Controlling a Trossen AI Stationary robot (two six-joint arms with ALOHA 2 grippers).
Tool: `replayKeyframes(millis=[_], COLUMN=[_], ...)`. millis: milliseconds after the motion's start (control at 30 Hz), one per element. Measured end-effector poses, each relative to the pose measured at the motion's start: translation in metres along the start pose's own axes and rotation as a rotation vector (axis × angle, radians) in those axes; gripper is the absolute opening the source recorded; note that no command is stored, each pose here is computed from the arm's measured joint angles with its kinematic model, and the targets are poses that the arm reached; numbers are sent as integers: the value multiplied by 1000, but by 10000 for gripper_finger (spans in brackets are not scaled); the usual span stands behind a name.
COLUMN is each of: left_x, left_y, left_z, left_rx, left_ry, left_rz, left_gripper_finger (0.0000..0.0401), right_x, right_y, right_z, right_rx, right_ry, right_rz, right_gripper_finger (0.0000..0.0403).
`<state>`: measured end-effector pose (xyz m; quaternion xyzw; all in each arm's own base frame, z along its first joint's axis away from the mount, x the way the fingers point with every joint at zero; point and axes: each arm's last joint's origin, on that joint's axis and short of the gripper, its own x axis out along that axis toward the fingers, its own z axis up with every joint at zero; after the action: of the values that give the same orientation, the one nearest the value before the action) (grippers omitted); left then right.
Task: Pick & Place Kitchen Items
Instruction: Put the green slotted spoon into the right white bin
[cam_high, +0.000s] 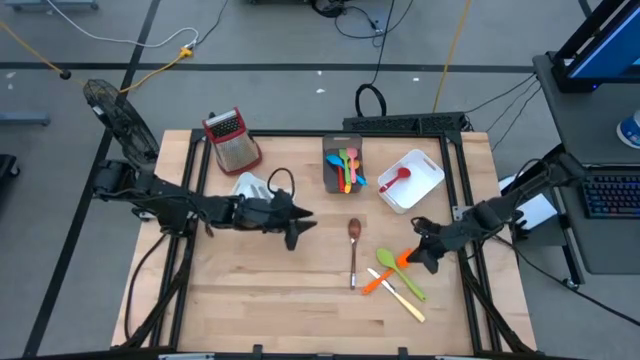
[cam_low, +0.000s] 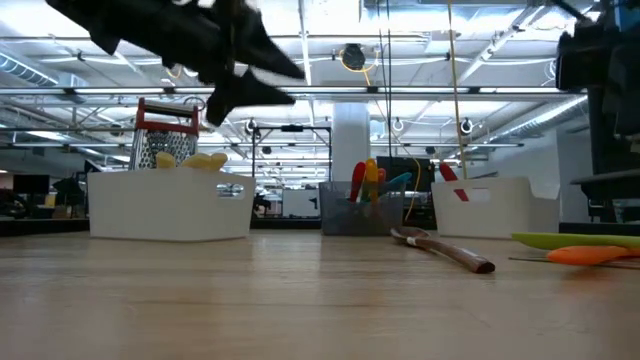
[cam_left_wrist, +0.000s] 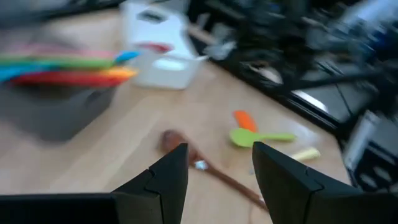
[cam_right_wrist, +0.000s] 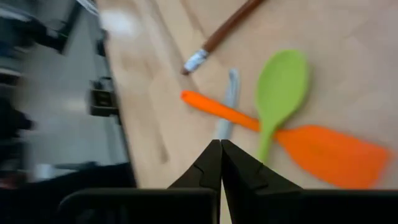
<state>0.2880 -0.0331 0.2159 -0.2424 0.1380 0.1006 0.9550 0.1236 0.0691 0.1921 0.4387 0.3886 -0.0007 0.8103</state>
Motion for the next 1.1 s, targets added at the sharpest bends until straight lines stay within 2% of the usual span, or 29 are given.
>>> replayKeyframes(millis=[100,233,300,433,533,600,833,1100], left_x=[-4,-16,-25,-46,-59,-69,-96,-121], left_y=[-12,-25,-27,-31,-33,-30,1,30], left_z=[-2,-4,-8,-5,-1,-3,-24,-45], left_rx=[109,153,176,215,290,336,257,282], left_ry=[-8,5,50,25,14,14,-24,-125], left_rz=[-74,-120,-84,18,20,-22,-85,-185], left_gripper_finger=[182,182,182,182,182,182,182,182], right_x=[-12,-22,-24,-18,-10,-4,4,5], right_y=[10,20,24,27,27,28,43,54], right_z=[6,11,13,14,13,13,18,24], right_rx=[-66,-144,-175,-224,-251,-262,-311,-282], right_ry=[9,16,30,87,124,143,197,207], right_rz=[-101,-235,-299,-405,-468,-499,-576,-673], right_gripper_finger=[0,0,0,0,0,0,0,0])
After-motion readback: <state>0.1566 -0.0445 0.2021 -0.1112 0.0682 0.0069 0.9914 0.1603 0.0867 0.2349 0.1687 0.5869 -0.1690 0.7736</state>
